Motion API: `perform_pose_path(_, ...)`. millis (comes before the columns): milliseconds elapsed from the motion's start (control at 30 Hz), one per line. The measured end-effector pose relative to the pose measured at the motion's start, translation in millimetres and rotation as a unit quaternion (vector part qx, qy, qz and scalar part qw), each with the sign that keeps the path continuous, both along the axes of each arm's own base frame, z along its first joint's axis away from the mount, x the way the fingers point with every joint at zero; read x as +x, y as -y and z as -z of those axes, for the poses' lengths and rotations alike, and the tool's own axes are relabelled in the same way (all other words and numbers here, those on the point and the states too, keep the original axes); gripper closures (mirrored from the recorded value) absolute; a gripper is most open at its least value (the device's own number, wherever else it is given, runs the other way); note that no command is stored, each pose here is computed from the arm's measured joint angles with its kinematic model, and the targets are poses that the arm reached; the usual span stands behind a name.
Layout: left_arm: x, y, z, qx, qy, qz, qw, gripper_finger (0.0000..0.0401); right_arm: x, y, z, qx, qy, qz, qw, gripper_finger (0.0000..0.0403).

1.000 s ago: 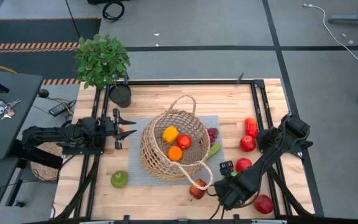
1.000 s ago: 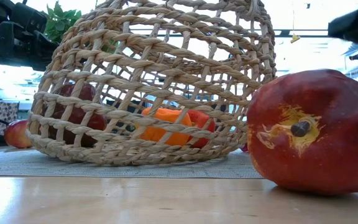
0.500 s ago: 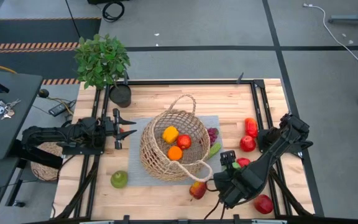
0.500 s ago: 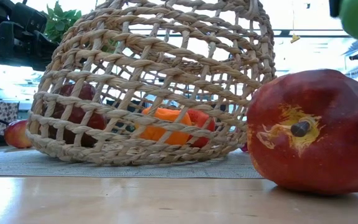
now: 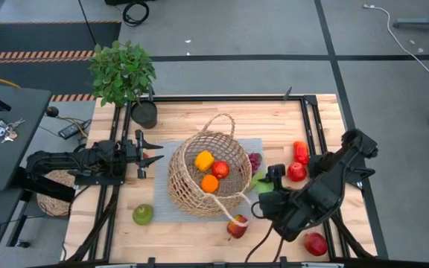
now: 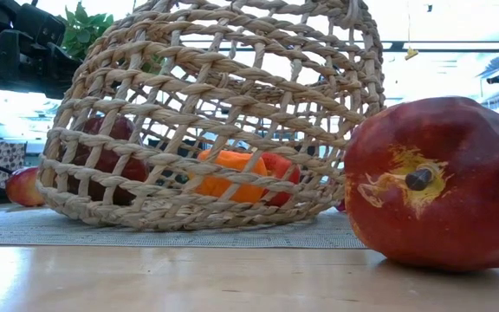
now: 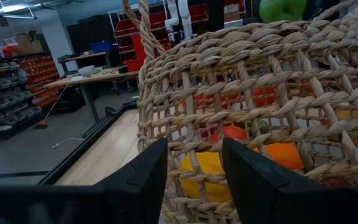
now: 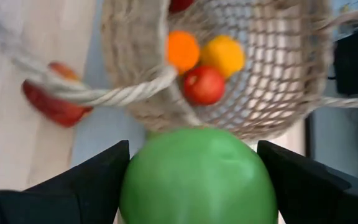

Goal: Build produce basket
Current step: Put the green apple into the brown basket

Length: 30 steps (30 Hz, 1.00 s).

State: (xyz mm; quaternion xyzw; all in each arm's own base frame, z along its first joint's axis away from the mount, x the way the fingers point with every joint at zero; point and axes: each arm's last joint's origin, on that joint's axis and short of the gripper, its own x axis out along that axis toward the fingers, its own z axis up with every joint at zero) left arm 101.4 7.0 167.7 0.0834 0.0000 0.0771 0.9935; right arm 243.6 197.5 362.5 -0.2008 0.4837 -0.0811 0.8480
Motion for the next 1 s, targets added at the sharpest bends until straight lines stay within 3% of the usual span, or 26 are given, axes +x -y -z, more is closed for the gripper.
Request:
perform_pose_path(300,0.0,0.0,0.0,0.000,0.000,0.000,1.000,0.0241,12.6,24.2,-29.7,0.050,0.131,0.049,0.989,0.0055)
perform_pose_path(467,0.0,0.0,-0.1,0.000,0.000,0.000,1.000,0.0241,31.9,34.2,-39.3,0.022,0.197,0.051,0.979,0.0055)
perform_pose_path(667,0.0,0.0,0.0,0.000,0.000,0.000,1.000,0.0241,49.1,40.0,-48.9,-0.001,0.215,-0.017,0.976,0.0055)
perform_pose_path(900,0.0,0.0,0.0,0.000,0.000,0.000,1.000,0.0241,69.2,55.2,-54.9,0.099,0.215,-0.096,0.967,0.0055)
perform_pose_path(1000,0.0,0.0,0.0,0.000,0.000,0.000,1.000,0.0241,74.8,61.0,-57.1,0.119,0.217,-0.127,0.960,0.0055)
